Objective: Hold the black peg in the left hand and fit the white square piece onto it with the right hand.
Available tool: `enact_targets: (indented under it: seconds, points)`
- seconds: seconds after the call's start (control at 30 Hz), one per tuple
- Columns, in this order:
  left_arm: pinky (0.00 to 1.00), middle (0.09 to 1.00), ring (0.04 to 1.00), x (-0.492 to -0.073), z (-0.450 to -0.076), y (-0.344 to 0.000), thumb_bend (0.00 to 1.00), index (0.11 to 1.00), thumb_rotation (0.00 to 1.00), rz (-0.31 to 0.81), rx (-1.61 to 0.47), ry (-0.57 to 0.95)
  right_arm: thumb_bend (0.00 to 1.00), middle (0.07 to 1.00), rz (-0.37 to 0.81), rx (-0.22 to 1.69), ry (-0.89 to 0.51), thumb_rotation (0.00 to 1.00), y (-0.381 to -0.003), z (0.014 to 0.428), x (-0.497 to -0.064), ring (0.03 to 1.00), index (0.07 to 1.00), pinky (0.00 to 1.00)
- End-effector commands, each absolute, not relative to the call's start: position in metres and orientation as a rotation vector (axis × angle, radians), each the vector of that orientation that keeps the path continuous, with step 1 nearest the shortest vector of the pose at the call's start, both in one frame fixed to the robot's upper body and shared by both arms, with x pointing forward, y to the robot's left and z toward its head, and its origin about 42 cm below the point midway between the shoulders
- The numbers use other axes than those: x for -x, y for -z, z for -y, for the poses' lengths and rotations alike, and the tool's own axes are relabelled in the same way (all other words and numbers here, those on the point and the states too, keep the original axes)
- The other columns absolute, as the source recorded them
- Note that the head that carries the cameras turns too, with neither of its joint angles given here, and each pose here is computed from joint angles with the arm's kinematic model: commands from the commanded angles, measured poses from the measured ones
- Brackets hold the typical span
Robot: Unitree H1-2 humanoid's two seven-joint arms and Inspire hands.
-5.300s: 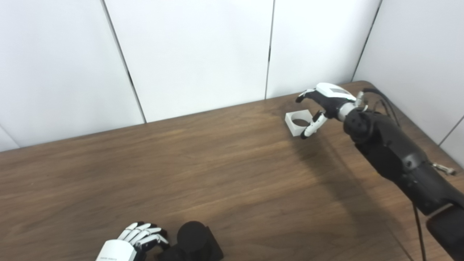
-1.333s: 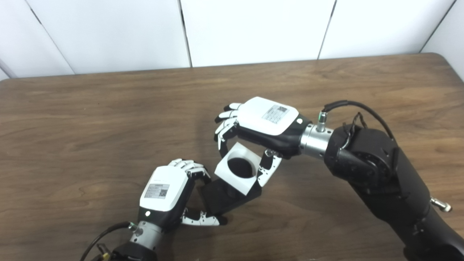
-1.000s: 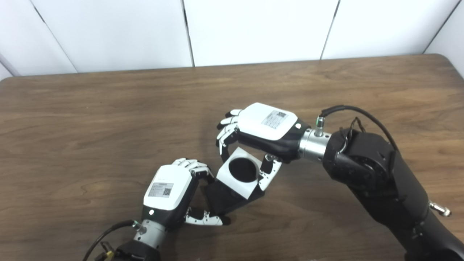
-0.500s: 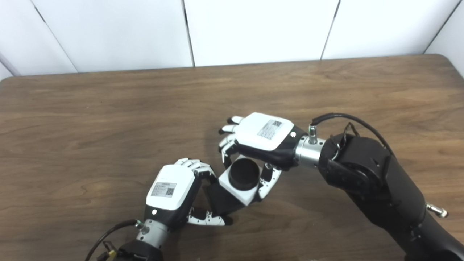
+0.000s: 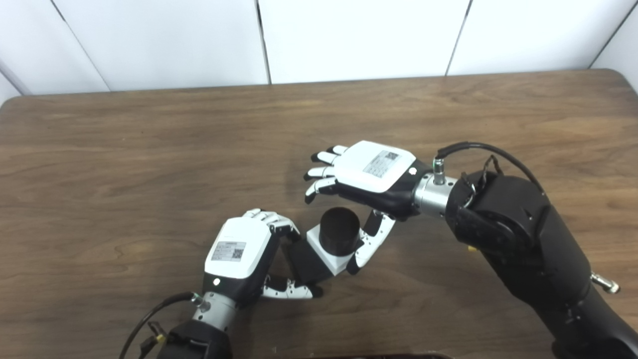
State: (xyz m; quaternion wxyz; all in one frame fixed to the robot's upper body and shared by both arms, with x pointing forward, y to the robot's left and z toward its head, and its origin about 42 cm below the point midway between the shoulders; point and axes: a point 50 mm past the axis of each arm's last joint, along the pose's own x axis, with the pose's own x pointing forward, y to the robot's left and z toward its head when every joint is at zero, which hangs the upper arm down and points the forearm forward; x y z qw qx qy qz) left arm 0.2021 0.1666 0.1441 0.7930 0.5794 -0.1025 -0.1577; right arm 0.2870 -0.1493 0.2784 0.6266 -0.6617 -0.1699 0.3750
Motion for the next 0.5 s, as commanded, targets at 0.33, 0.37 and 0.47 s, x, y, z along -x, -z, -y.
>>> enact_targets:
  seconds: [0.33, 0.37, 0.47]
  points:
    - [0.85, 0.861, 0.83, -0.202, -0.174, -0.153, 1.0, 0.948, 0.71, 0.181, -1.213, 0.222, 1.0, 0.916, 0.429, 1.482, -0.754, 0.54, -0.297, 0.157, -0.29, 1.0, 0.777, 1.0]
    - [0.84, 0.866, 0.828, -0.202, -0.174, -0.155, 1.0, 0.957, 0.72, 0.185, -1.202, 0.215, 1.0, 0.916, 0.425, 1.479, -0.752, 0.54, -0.297, 0.158, -0.291, 1.0, 0.776, 1.0]
    - [0.82, 0.871, 0.825, -0.199, -0.176, -0.161, 1.0, 0.962, 0.7, 0.195, -1.143, 0.187, 1.0, 0.915, 0.415, 1.47, -0.743, 0.54, -0.297, 0.16, -0.293, 1.0, 0.773, 1.0]
